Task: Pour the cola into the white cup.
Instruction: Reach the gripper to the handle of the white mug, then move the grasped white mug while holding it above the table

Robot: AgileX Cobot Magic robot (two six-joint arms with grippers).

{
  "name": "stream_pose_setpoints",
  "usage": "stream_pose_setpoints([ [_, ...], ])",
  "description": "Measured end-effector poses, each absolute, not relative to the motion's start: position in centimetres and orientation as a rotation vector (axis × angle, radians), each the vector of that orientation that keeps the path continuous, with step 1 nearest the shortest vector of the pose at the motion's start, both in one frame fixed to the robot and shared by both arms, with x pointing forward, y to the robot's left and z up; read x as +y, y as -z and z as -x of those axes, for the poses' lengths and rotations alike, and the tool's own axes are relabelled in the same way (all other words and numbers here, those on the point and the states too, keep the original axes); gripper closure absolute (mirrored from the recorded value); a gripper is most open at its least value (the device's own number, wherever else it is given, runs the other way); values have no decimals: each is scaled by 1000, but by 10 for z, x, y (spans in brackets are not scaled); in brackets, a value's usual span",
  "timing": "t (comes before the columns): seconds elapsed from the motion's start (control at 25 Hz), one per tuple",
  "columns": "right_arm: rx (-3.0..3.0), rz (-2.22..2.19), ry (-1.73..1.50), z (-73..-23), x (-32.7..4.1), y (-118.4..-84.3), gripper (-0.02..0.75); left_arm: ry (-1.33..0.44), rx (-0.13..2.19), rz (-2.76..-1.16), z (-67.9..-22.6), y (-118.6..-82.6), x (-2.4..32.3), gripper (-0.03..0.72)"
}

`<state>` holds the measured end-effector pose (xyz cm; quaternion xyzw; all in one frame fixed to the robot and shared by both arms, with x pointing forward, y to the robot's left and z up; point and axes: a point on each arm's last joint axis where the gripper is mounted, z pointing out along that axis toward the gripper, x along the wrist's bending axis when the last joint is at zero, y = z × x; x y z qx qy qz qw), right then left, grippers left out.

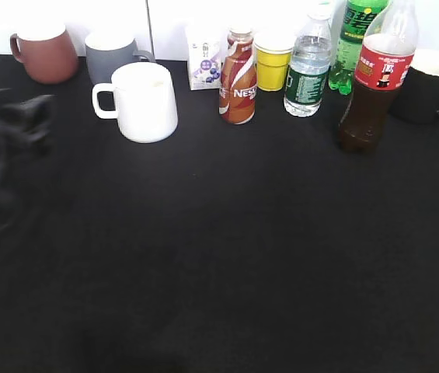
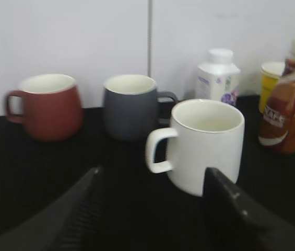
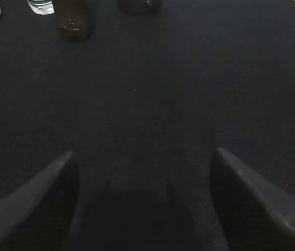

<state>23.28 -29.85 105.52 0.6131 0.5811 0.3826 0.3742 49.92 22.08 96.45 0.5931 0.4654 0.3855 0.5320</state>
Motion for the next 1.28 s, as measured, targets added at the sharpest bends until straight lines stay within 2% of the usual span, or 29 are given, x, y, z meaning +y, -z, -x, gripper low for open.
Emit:
stream_pose_setpoints([
  [0.08,1488,-1570,-980,-233,-298,-1055,147,-914,1120,-1428,-528,-951,211,241],
  [0.2,1488,-1570,-980,-233,-298,-1055,147,-917,1137,-1419,-564,-934,201,295],
  [0.56,1488,-1570,-980,-233,-298,-1055,147,-913,1183,-1414,-626,-900,184,386],
  [0.64,1488,-1570,-980,-233,-298,-1055,147,-915,1178,-1406,-639,-896,180,482],
  [0.72,1488,-1570,-980,-233,-298,-1055,147,-917,1164,-1414,-644,-892,177,634],
  [0.96,1488,-1570,-980,-233,-298,-1055,147,-935,1124,-1399,-639,-900,179,655],
  [1.12,1488,-1570,-980,-233,-298,-1055,147,-965,1075,-1347,-598,-933,191,655],
  [1.28,1488,-1570,-980,-233,-298,-1055,147,-937,1022,-1373,-543,-952,195,655],
])
